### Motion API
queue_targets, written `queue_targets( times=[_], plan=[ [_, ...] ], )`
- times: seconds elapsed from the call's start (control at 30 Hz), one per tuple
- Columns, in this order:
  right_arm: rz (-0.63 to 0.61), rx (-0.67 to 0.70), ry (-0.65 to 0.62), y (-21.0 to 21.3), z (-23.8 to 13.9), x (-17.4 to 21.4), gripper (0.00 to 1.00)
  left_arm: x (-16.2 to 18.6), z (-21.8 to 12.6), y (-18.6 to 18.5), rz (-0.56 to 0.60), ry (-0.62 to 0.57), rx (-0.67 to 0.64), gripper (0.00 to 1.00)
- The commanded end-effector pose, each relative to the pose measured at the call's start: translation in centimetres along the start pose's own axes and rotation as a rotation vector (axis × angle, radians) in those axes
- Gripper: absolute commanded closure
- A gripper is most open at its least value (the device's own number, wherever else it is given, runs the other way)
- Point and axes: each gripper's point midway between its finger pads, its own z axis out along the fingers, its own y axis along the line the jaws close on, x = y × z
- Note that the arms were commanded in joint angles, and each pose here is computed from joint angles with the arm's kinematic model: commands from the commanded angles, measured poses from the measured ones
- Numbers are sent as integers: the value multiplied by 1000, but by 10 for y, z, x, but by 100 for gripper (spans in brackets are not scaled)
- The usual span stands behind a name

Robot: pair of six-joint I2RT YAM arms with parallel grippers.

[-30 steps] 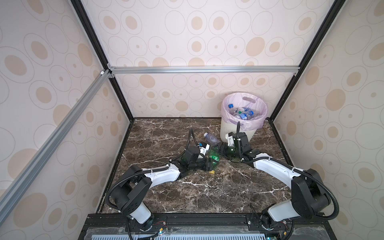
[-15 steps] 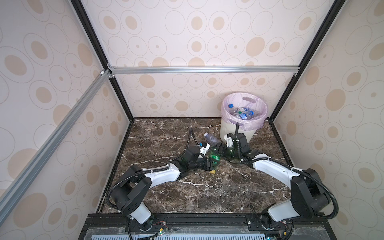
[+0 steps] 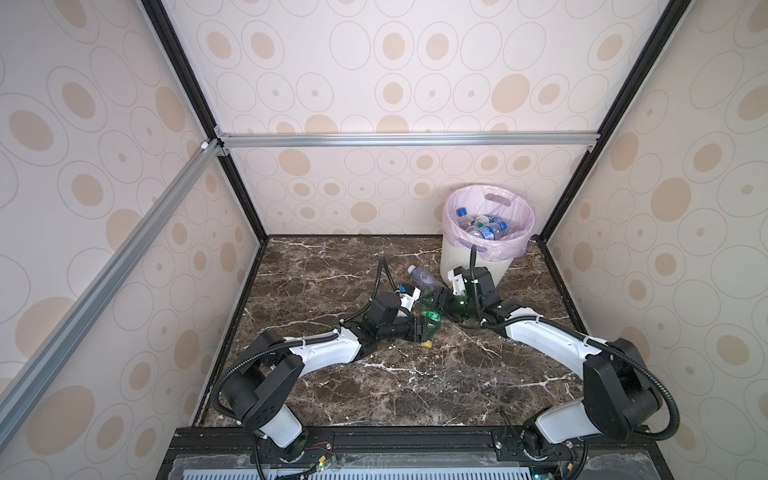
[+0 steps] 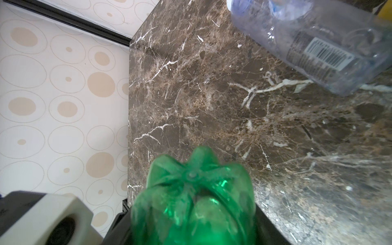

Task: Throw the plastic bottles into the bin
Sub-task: 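Close the right gripper on the Sprite bottle's base while the left holds its body, then lift the Sprite bottle over the bin with the right gripper while the left releases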

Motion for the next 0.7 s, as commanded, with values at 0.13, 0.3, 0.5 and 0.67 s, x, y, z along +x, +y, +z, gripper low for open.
queue_targets(
  times=[0.13, 0.3, 0.5, 0.67],
  plan=[
    [-106, 81, -63, 16, -26, -29, 48, -12, -19, -11, 85, -37, -28, 17],
    [-181, 107, -137, 34, -49, -57, 48, -28, -38, -16, 165, -63, -100, 7],
    [-289, 151, -254, 68, -101, -105, 48, -70, -57, -40, 309, -124, -158, 1],
    [-356, 159, -399, 103, -159, -147, 49, -117, -69, -76, 432, -208, -169, 1]
  ],
)
